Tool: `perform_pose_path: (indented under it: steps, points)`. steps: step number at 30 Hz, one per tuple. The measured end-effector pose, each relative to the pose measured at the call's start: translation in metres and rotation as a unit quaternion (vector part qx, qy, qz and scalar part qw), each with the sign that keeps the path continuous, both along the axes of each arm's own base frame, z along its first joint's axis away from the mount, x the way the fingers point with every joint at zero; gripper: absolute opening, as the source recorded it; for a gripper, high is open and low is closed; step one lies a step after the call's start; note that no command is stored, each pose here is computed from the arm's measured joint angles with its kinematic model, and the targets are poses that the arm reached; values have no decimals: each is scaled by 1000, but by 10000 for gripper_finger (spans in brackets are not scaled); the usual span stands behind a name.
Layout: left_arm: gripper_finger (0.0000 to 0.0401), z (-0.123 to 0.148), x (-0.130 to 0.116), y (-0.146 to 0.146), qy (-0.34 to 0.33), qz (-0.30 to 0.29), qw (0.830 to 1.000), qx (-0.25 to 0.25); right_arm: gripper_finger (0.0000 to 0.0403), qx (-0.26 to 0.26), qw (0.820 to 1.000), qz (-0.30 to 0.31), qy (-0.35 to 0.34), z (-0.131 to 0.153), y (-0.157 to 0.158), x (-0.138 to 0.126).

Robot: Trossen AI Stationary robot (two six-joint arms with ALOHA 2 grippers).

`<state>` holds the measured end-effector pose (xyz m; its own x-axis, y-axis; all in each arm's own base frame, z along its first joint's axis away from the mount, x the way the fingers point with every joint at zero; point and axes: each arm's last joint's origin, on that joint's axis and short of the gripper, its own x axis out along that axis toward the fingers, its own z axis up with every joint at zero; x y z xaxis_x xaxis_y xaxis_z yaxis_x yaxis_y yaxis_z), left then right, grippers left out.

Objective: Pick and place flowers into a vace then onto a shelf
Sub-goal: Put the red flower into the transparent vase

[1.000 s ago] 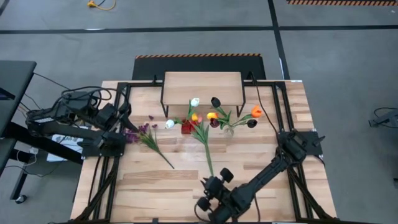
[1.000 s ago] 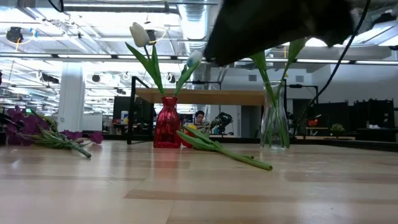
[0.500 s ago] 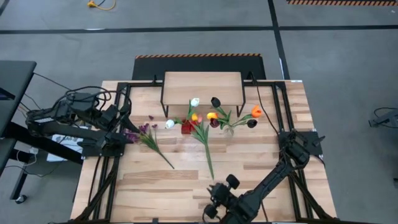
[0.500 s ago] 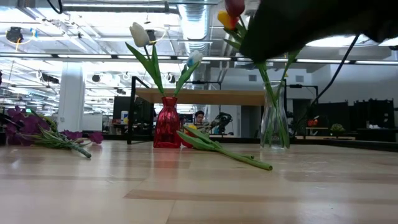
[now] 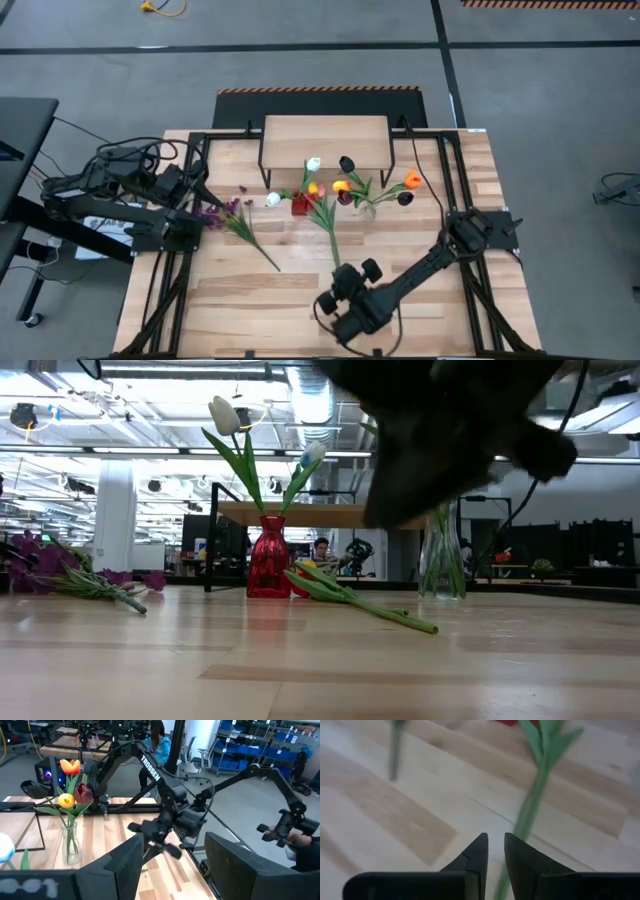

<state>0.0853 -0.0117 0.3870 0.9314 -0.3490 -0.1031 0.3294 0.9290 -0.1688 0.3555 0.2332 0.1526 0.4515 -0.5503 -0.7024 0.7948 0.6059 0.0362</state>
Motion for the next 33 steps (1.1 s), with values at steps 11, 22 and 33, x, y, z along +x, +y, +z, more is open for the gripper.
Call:
perform_pose_path:
  steps: [11, 22, 33]
  points:
    - [201, -3, 0, 0, 13, -2, 1000, 8, 58, 54, 998, -9, 21, -21, -9, 1]
    - [201, -3, 0, 0, 14, -2, 1000, 9, 132, 72, 996, -5, 47, -22, -15, 4]
    - [201, -5, -1, 0, 23, -2, 1000, 9, 156, 94, 993, 2, 74, -23, -24, 10]
